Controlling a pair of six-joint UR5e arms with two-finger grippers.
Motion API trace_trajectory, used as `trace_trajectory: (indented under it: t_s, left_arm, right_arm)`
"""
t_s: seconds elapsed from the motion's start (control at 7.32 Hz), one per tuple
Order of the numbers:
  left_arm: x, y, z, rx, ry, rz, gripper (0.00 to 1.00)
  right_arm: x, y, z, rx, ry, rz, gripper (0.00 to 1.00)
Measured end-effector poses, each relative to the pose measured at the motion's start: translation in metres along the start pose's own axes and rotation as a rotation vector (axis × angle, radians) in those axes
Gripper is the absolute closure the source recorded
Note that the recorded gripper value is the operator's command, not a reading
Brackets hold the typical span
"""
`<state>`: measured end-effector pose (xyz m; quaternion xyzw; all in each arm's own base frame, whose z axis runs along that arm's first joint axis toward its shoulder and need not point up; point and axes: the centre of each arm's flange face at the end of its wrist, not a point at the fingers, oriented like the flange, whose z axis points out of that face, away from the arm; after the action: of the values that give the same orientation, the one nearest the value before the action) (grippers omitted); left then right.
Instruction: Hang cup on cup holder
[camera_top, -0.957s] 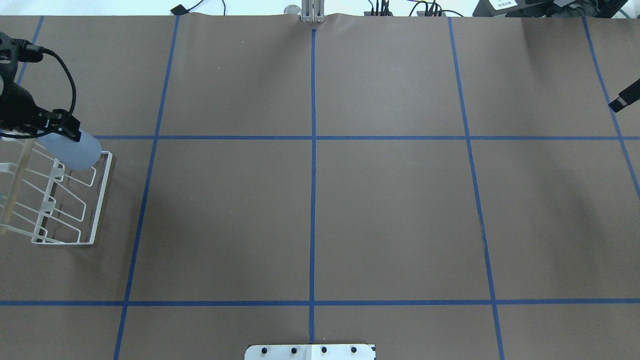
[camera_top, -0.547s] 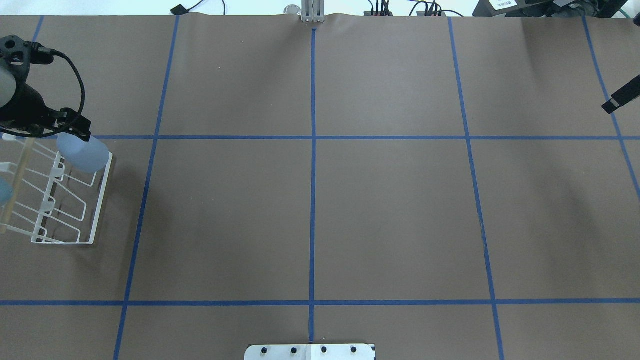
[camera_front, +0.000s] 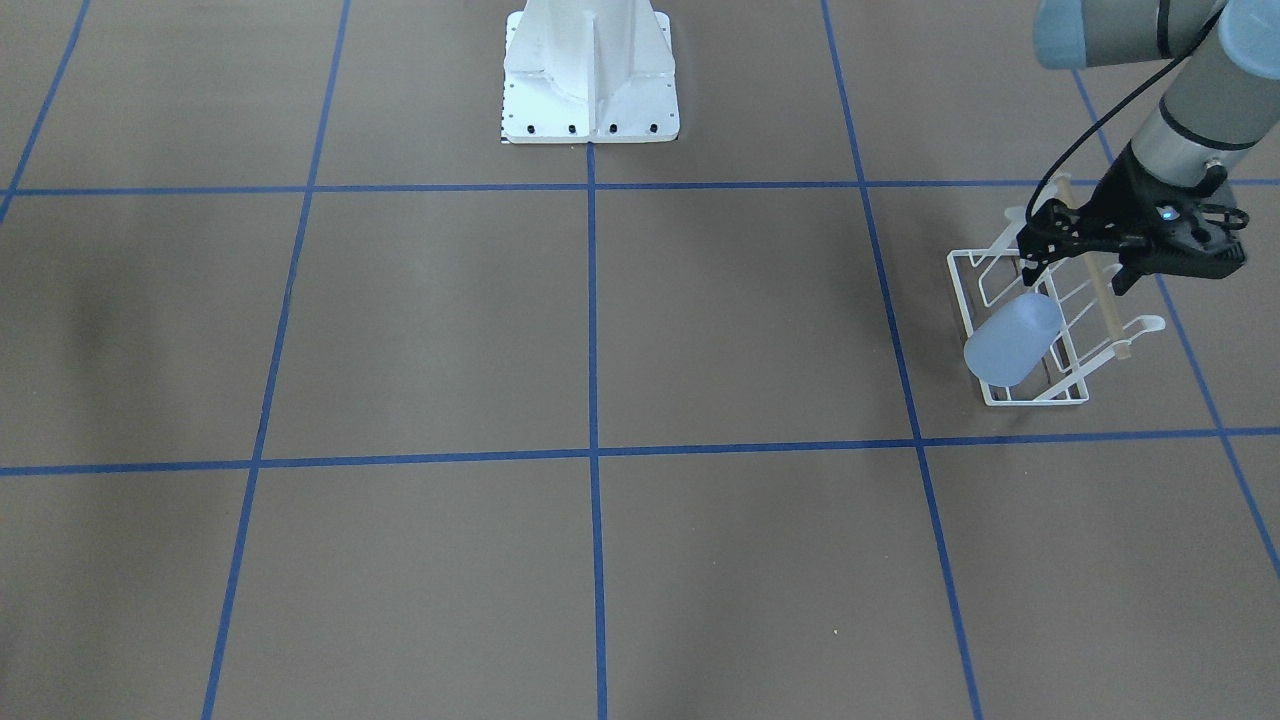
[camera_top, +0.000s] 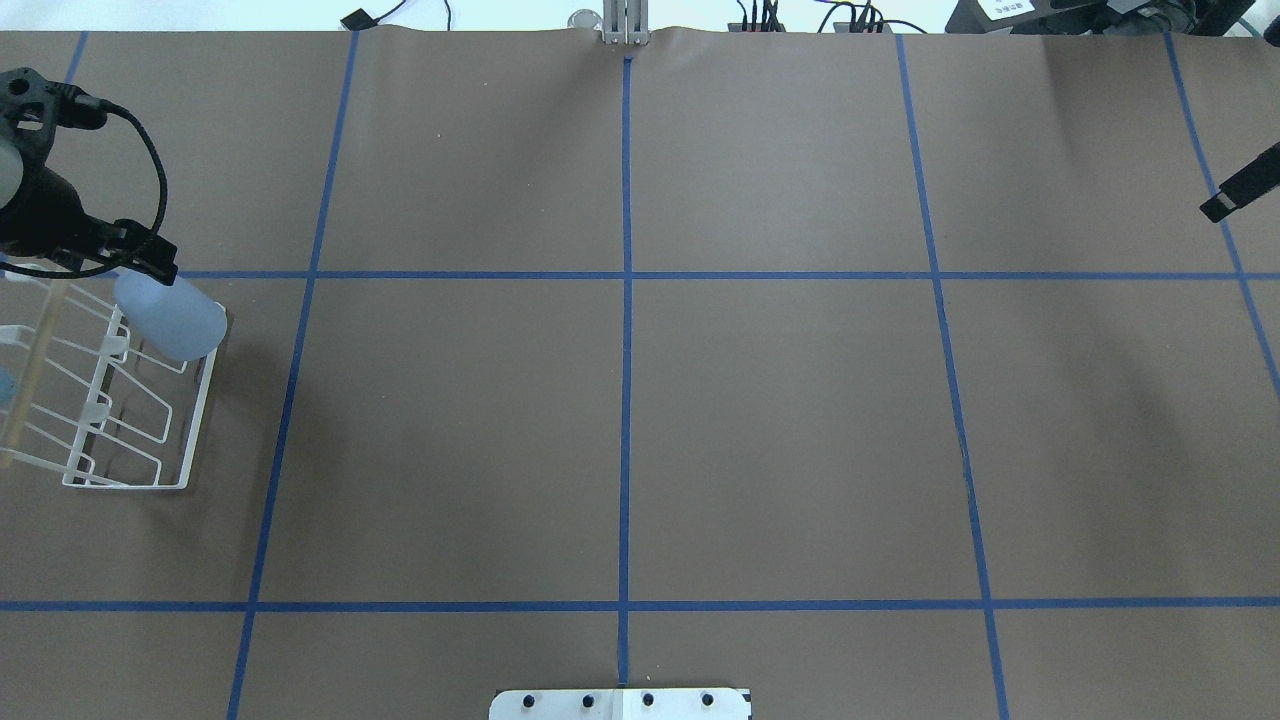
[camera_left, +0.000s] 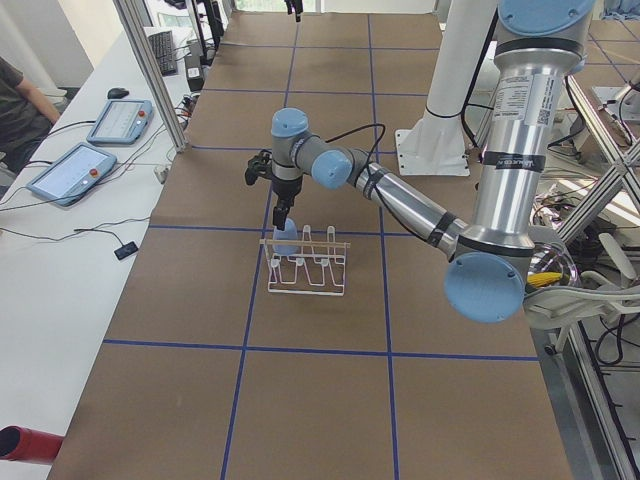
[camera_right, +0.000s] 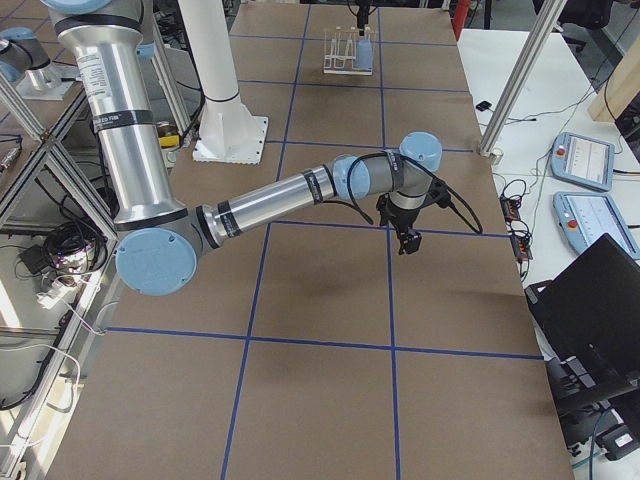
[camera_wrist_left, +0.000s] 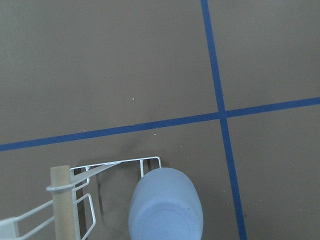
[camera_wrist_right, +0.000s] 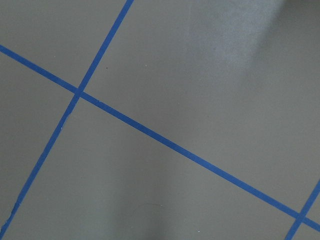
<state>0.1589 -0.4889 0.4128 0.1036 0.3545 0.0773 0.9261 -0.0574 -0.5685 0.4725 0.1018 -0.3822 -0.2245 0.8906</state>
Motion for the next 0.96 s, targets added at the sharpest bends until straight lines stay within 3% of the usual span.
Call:
trace_trajectory:
  t_s: [0.41, 0.96]
  left_arm:
    - [-0.135, 0.035, -0.019, -0.024, 0.006, 0.087, 0.01]
    - [-0.242, 0.077, 0.004, -0.096, 0.054, -0.053, 0.02]
  right_arm:
    - [0.029, 0.019, -0.013, 0.004, 0.014, 0.071, 0.0]
    - [0.064, 0.069, -0.016, -0.024, 0.034, 0.171, 0.0]
